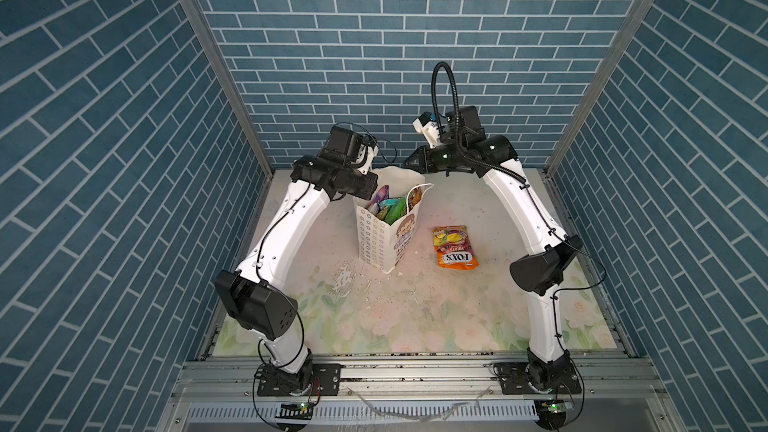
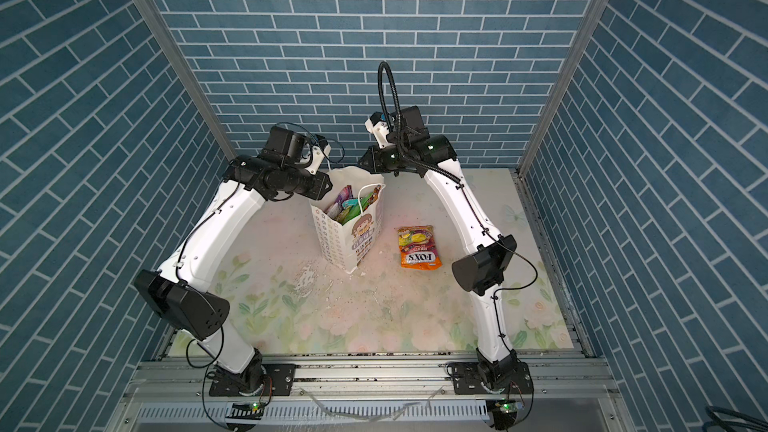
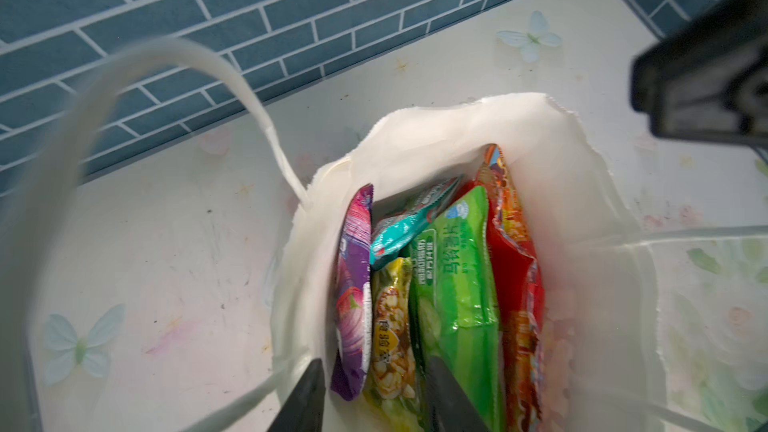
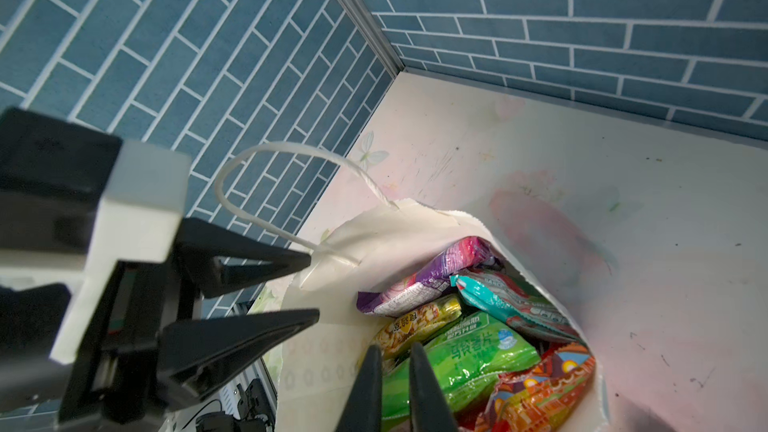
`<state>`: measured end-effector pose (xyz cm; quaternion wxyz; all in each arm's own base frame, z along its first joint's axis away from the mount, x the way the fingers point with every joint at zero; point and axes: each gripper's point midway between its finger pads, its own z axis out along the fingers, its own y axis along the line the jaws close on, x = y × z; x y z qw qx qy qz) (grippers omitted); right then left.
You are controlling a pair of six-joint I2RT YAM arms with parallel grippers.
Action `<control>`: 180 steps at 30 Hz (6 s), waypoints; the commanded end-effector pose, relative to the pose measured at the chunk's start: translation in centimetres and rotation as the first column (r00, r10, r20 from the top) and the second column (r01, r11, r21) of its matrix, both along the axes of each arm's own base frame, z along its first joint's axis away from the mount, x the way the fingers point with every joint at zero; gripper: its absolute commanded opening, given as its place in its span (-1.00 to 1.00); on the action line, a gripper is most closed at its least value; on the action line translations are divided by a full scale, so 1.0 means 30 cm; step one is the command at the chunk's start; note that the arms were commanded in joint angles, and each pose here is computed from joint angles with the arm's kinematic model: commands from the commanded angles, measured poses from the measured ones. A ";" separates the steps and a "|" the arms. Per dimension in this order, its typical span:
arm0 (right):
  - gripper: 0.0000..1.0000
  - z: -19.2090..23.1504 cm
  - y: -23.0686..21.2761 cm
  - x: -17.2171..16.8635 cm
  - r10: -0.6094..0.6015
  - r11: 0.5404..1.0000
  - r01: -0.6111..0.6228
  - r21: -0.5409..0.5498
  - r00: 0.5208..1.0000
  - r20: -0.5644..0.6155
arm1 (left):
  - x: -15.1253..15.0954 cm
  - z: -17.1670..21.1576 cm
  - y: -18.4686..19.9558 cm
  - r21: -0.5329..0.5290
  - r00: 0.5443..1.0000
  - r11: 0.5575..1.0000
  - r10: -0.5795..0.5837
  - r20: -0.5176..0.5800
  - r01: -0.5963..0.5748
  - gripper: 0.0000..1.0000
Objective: Take the snacks out of the paper bag
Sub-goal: 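Hold the bag rim with the left gripper while the right gripper moves over it, then lower the right gripper into the bag toward the purple packet, then pinch the purple FOXS packet and lift it out with the right gripper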
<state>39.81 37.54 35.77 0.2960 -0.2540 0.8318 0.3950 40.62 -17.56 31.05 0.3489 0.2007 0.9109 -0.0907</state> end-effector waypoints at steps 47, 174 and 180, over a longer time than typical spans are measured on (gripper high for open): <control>-0.70 -0.389 -0.195 -0.255 -0.138 0.959 0.071 -0.273 0.963 -0.233 | 0.068 -0.042 -0.172 -0.032 0.995 0.995 -0.094 -0.039 0.093 -1.00; -1.00 -0.253 -0.209 -0.247 -0.385 0.888 0.384 0.254 0.922 -0.047 | -0.172 -0.030 -0.346 -0.200 0.981 0.966 -0.182 -0.065 0.166 -1.00; -1.00 -0.193 -0.229 -0.257 -0.343 0.894 0.330 0.303 0.939 -0.013 | -0.174 -0.029 -0.346 -0.199 0.981 0.965 -0.184 -0.063 0.168 -1.00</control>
